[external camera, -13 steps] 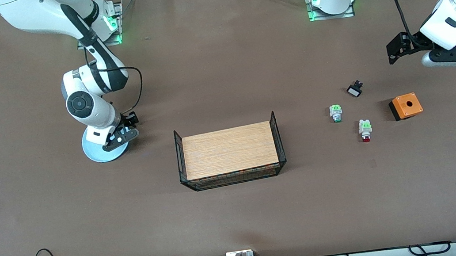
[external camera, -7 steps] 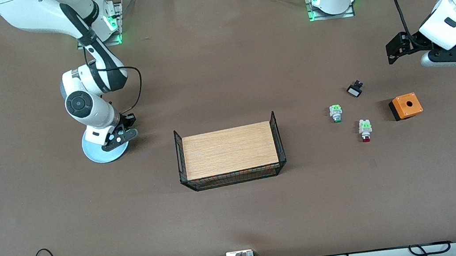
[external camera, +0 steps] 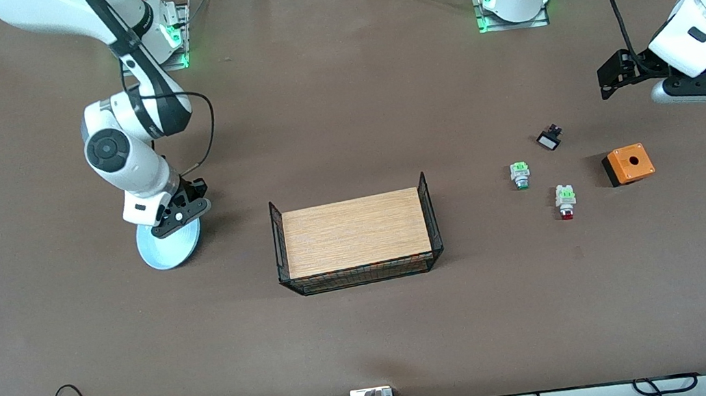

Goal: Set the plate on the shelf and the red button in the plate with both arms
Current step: 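Grasp the blue plate rim with the right gripper and lift, then carry the plate over the wooden box and lower it onto it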

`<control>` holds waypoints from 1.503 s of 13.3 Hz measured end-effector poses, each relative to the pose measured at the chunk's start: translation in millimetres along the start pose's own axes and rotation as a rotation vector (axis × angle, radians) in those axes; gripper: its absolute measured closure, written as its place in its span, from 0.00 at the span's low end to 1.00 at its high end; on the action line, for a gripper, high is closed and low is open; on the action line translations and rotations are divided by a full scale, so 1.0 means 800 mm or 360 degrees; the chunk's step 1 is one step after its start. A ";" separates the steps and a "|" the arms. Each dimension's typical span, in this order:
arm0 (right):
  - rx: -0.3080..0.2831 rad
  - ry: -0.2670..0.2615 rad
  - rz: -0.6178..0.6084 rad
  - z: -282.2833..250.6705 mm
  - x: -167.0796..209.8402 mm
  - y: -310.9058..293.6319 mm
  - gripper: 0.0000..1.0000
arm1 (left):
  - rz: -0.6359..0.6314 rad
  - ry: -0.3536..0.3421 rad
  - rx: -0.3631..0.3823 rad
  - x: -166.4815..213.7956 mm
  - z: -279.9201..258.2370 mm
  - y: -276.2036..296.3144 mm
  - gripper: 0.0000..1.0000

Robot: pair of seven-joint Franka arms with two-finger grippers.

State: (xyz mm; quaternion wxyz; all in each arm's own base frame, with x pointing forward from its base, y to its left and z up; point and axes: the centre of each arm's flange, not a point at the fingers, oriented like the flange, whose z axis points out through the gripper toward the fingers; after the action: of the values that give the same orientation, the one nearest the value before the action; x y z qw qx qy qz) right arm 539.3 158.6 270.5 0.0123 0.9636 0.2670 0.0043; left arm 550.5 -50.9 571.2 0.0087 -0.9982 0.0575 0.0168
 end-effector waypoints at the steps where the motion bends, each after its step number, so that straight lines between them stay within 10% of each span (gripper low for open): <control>1: -0.0004 0.0008 -0.0076 -0.030 0.008 0.002 0.97 | 0.0000 0.0000 0.0000 0.000 0.000 0.000 0.00; 11: -0.0117 0.0234 -0.1002 -0.286 0.108 -0.109 0.97 | -0.0003 0.0000 0.0000 0.000 0.000 -0.001 0.00; 20: -0.0313 0.0213 -0.1494 -0.262 0.148 -0.370 0.97 | -0.0004 0.0000 0.0000 0.000 0.000 -0.002 0.00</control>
State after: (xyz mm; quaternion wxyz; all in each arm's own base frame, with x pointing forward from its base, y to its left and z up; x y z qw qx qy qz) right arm 485.6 477.8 472.3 0.0867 0.7310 0.6715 0.0855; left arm 550.6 -49.5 571.3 0.0086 -0.9982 0.0563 0.0168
